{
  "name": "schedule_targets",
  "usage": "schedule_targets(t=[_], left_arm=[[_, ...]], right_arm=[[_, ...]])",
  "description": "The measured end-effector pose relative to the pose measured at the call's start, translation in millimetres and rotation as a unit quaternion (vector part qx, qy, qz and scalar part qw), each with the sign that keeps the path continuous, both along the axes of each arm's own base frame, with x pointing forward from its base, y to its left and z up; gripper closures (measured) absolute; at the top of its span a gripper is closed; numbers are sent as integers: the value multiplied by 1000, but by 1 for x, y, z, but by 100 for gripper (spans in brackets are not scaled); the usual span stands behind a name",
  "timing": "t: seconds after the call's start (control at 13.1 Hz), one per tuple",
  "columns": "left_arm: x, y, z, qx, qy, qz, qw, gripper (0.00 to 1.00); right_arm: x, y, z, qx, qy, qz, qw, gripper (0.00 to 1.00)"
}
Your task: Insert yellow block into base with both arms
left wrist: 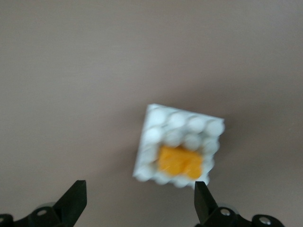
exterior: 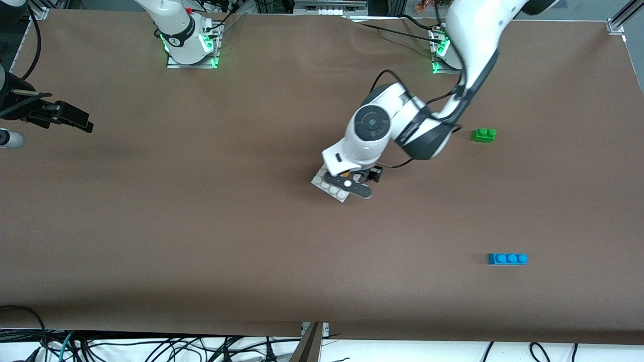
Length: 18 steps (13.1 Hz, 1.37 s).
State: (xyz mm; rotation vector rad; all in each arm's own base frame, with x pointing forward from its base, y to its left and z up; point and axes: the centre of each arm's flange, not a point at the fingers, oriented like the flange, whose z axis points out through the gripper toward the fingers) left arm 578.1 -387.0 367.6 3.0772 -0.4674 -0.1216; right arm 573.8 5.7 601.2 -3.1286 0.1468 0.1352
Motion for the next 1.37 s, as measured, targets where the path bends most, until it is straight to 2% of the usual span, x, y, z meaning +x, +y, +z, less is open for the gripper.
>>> schedule_targets(t=[0.3, 0.46, 0.61, 0.69, 0.91, 1.37], left_arm=[[30, 148, 131, 36, -34, 109, 993, 0], [33, 214, 175, 43, -55, 161, 984, 0], [29, 260, 205, 26, -57, 208, 976, 0], [23, 285, 214, 19, -52, 221, 974, 0], [-3, 346, 210, 26, -37, 201, 979, 0], [-12, 346, 205, 29, -36, 194, 980, 0]], right_arm=[[0, 8, 1, 1, -1, 7, 1000, 0], [0, 9, 1, 1, -1, 8, 1000, 0], [0, 13, 1, 4, -1, 11, 1000, 0], [-1, 17, 1, 4, -1, 14, 1000, 0], [-1, 20, 2, 4, -2, 16, 1000, 0], [-1, 20, 2, 4, -2, 15, 1000, 0]])
